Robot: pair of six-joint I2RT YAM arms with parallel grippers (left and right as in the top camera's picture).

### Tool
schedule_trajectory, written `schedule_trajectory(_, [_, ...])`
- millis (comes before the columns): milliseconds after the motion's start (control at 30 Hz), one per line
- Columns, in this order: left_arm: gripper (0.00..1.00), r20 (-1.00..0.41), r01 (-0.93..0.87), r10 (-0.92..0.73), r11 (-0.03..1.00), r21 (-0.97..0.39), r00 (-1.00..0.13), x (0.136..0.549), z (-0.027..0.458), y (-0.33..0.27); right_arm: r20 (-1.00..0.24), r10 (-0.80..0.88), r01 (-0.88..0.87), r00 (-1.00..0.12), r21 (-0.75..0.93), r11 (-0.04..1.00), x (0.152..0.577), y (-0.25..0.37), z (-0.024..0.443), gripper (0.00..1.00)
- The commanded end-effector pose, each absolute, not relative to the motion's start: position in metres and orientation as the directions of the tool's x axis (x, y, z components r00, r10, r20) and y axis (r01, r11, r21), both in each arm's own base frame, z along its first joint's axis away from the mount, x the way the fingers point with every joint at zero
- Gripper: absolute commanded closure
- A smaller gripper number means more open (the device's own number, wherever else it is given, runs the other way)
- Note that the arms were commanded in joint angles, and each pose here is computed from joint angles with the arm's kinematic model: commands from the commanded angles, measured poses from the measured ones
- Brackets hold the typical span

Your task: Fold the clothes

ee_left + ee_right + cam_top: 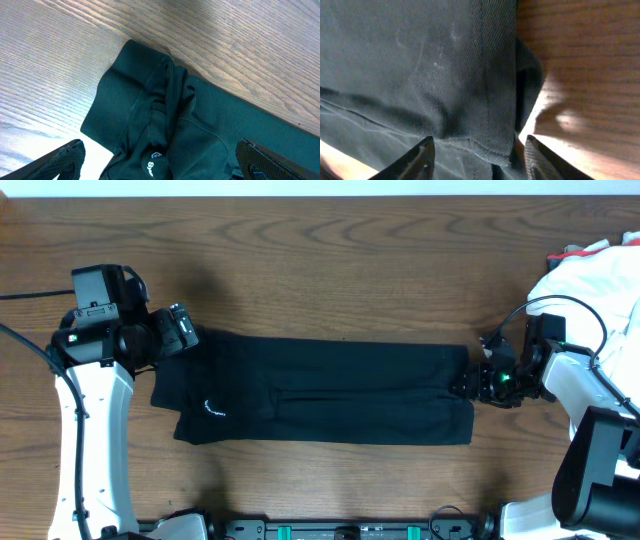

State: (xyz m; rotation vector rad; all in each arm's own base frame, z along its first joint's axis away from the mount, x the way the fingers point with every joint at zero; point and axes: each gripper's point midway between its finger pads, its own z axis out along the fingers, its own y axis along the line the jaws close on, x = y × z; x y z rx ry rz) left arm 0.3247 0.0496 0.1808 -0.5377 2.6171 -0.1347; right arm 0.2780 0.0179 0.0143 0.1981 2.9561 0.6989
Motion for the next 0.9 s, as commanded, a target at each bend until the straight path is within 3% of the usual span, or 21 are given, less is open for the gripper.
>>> schedule_trajectory(0, [0.02, -0.438, -0.349, -0.392, 0.920, -0.179, -0.809, 0.325, 0.187, 0.051, -0.038, 0.131, 0.102, -0.991, 0.433, 0.896, 0.273, 0.019, 0.004, 0.41])
schedule_trajectory(133, [0.02, -0.438, -0.349, -0.392, 0.920, -0.179, -0.809, 0.325, 0.187, 0.051, -0.005, 0.156, 0.140, -0.988, 0.419, 0.897, 0.269, 0.017, -0.006, 0.38])
schedule_trajectory(233, [0.02, -0.438, -0.349, -0.392, 0.920, -0.179, -0.809, 0.325, 0.187, 0.051, 0.004, 0.161, 0.142, -0.987, 0.491, 0.859, 0.269, 0.031, -0.007, 0.49])
schedule_trajectory(667, [0.02, -0.438, -0.349, -0.392, 0.920, -0.179, -0.809, 0.325, 0.187, 0.051, 0.013, 0.140, 0.125, -0.990, 0.533, 0.837, 0.263, 0.044, -0.008, 0.75])
schedule_trajectory(800, [0.02, -0.438, -0.349, -0.392, 0.920, -0.179, -0.809, 0.325, 0.187, 0.051, 0.000, 0.142, 0.122, -0.990, 0.506, 0.854, 0.266, 0.039, -0.008, 0.97])
schedule_trajectory(867, [0.02, -0.438, -0.349, -0.392, 0.920, -0.179, -0.809, 0.325, 0.187, 0.051, -0.018, 0.149, 0.122, -0.989, 0.479, 0.869, 0.270, 0.033, -0.005, 0.99])
